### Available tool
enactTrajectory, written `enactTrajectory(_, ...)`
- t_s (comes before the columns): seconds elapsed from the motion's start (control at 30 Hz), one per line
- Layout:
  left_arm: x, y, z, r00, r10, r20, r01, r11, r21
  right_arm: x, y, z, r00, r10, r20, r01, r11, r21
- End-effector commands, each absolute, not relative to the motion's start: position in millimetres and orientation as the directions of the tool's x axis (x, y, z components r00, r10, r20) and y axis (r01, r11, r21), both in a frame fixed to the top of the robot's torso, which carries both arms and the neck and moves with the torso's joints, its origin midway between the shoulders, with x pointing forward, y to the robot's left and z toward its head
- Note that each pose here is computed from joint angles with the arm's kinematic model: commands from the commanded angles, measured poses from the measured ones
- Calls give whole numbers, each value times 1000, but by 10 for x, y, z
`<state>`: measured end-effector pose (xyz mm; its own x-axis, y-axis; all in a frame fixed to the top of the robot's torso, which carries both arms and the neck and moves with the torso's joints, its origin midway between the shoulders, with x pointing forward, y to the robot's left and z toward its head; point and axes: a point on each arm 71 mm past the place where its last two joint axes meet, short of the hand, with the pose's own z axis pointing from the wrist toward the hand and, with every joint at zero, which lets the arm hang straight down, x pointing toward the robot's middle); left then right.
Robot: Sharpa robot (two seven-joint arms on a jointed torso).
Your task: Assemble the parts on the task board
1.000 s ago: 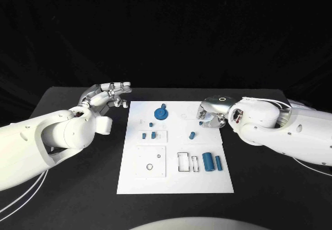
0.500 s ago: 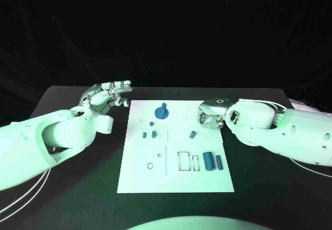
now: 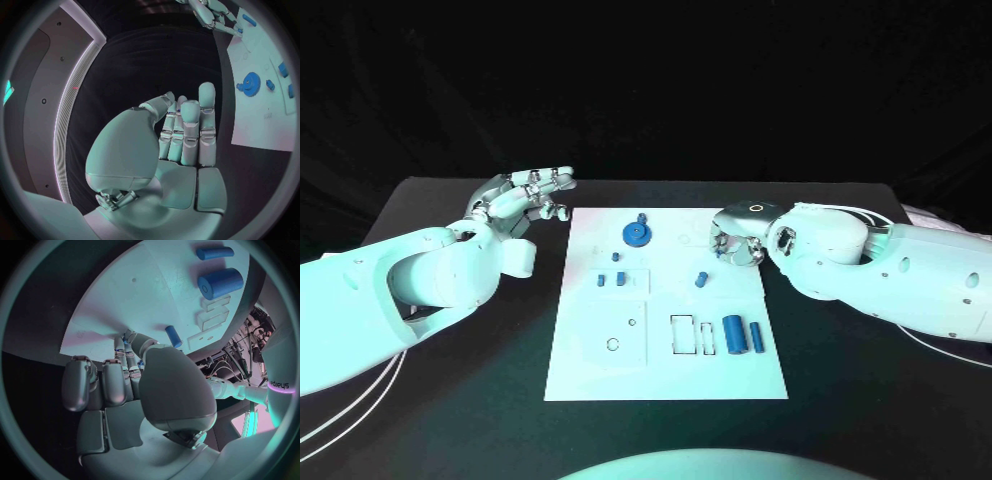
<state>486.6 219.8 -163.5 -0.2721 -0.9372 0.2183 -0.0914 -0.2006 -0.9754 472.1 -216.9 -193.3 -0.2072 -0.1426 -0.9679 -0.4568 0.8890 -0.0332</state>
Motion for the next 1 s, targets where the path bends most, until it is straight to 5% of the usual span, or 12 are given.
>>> enactTrajectory(0.03,4857,2179,-1623,-281,-932,228,-84,-213,-974,4712,-2188,-2031,-241,-170,-956,-455,890,-43)
enactTrajectory(1.0,4866,2191,-1625,-277,-935,223,-79,-209,-975,4616,-2214,-1749,-135,-78,-988,-437,899,-11)
